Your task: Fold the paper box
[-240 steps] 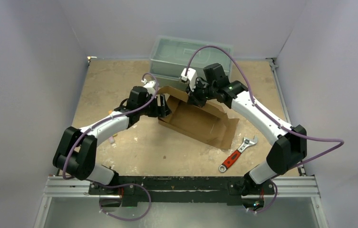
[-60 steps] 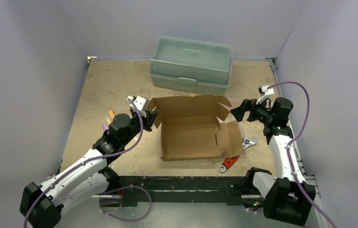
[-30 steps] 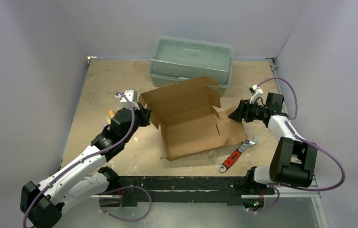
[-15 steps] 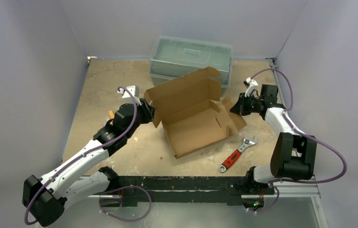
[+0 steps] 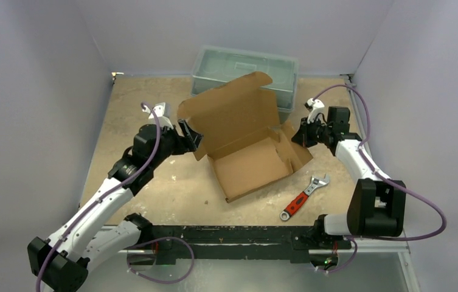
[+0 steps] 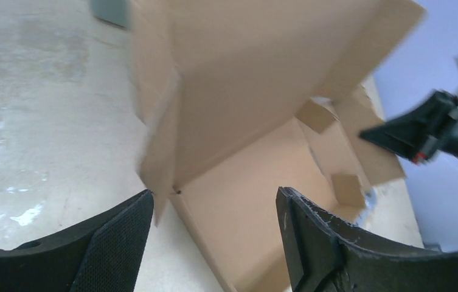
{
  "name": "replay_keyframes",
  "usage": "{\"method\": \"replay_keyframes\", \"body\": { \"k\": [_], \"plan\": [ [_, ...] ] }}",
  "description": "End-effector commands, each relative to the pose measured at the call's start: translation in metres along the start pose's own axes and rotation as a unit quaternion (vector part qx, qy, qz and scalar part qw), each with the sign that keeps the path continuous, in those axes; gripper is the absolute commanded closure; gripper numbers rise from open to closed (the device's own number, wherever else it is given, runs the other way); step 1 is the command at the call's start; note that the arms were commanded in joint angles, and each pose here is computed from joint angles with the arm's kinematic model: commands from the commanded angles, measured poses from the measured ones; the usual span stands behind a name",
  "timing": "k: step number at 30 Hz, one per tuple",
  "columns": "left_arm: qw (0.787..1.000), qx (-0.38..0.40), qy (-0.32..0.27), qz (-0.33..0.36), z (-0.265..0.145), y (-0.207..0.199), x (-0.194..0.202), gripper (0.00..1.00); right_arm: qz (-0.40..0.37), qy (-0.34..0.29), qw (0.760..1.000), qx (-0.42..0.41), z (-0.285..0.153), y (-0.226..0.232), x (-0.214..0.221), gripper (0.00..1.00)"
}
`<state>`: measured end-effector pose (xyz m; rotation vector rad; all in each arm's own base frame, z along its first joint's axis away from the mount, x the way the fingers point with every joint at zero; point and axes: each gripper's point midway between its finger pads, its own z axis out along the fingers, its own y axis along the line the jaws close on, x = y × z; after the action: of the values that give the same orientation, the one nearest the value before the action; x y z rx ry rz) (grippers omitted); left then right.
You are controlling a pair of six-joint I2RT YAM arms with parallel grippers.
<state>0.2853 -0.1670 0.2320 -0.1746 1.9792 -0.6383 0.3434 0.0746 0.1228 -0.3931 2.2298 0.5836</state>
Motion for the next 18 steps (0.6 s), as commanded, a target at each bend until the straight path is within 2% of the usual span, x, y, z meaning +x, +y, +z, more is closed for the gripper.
{"method": "replay_keyframes", "body": {
  "k": [1, 6, 9, 11, 13, 18],
  "plan": [
    [0.991, 0.128, -0.011, 0.032, -0.036, -0.050, -0.020, 0.28, -0.013, -0.010, 1.000, 0.014, 0.003, -0.006, -0.007, 1.00],
    [0.979, 0.200, -0.021, 0.015, -0.074, -0.082, -0.039, 0.28, -0.018, -0.011, 1.000, 0.011, 0.004, -0.004, -0.009, 1.00],
    [0.965, 0.262, 0.015, -0.019, -0.074, -0.107, -0.030, 0.29, -0.026, -0.012, 1.000, 0.006, 0.004, -0.001, -0.009, 1.00],
    [0.958, 0.276, 0.064, -0.049, -0.054, -0.113, -0.011, 0.30, -0.032, -0.013, 0.999, 0.003, 0.004, 0.001, -0.009, 1.00],
    [0.957, 0.268, 0.088, -0.064, -0.032, -0.114, 0.004, 0.33, -0.039, -0.013, 0.999, 0.000, 0.004, 0.003, -0.008, 1.00],
    [0.963, 0.236, 0.131, -0.011, 0.017, -0.142, 0.049, 0.35, -0.058, -0.014, 0.998, 0.002, 0.004, 0.006, -0.008, 1.00]
  ]
}}
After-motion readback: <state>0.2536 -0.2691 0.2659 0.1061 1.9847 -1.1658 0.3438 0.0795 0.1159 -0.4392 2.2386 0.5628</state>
